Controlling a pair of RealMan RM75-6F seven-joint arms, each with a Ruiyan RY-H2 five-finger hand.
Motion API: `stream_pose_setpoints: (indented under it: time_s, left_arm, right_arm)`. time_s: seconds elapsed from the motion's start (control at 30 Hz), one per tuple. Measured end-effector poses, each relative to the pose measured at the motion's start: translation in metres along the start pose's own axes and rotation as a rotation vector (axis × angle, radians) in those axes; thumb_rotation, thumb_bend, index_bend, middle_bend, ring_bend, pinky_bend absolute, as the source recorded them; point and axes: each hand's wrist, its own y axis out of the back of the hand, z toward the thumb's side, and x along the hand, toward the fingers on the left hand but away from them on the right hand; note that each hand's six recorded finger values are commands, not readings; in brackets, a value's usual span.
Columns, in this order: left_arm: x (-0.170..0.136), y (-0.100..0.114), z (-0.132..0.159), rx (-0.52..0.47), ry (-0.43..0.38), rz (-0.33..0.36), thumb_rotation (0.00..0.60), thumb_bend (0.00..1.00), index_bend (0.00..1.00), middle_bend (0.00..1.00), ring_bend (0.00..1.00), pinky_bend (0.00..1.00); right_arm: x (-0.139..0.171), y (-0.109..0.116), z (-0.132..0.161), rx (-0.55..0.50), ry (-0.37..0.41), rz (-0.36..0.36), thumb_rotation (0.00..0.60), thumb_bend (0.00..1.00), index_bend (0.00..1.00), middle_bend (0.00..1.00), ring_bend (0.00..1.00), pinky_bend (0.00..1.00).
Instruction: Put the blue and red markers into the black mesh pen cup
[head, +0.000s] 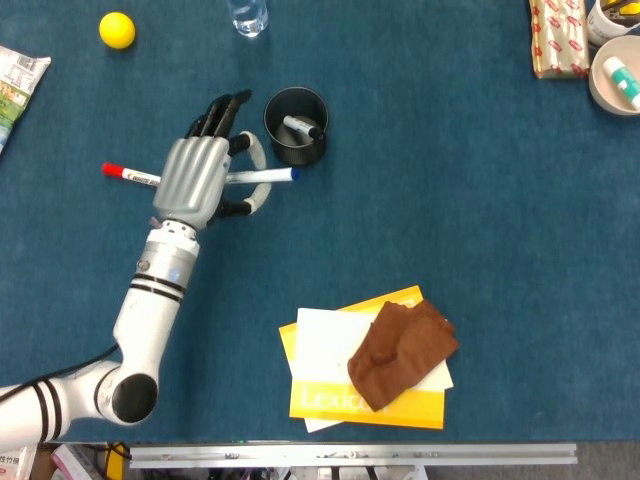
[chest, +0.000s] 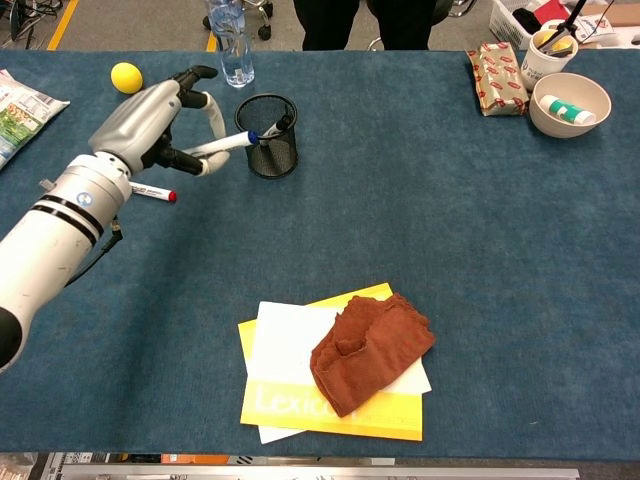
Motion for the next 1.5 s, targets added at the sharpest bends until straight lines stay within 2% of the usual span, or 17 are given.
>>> stream_pose_setpoints:
  time_s: [0.47,0.97,1.5]
  left_arm:
    - [0.024,-0.003,0.020,-0.185,-0.068,-0.035,0.600,0.33,0.63,0.07,0.02,0.15]
    - [0.047,-0.006,0.037,-0.218,-0.133,-0.034,0.600,0.33,0.63,0.07,0.02,0.15]
    - [0.063,-0.008,0.047,-0.320,-0.195,-0.034,0.600,0.33,0.64,0.07,0.02,0.15]
  right_arm:
    - [0.000,-0.004,-0.002,-0.004,-0.002,0.012,0.600,0.00,0.28,0.28,0.29,0.43]
    - [0.001,-0.008,-0.001,-0.007,-0.003,0.027,0.600,0.00,0.28,0.28,0.29,0.43]
    - [0.002,-0.013,0.000,-0.015,-0.004,0.043,0.600,0.00,0.28,0.28,0.29,0.43]
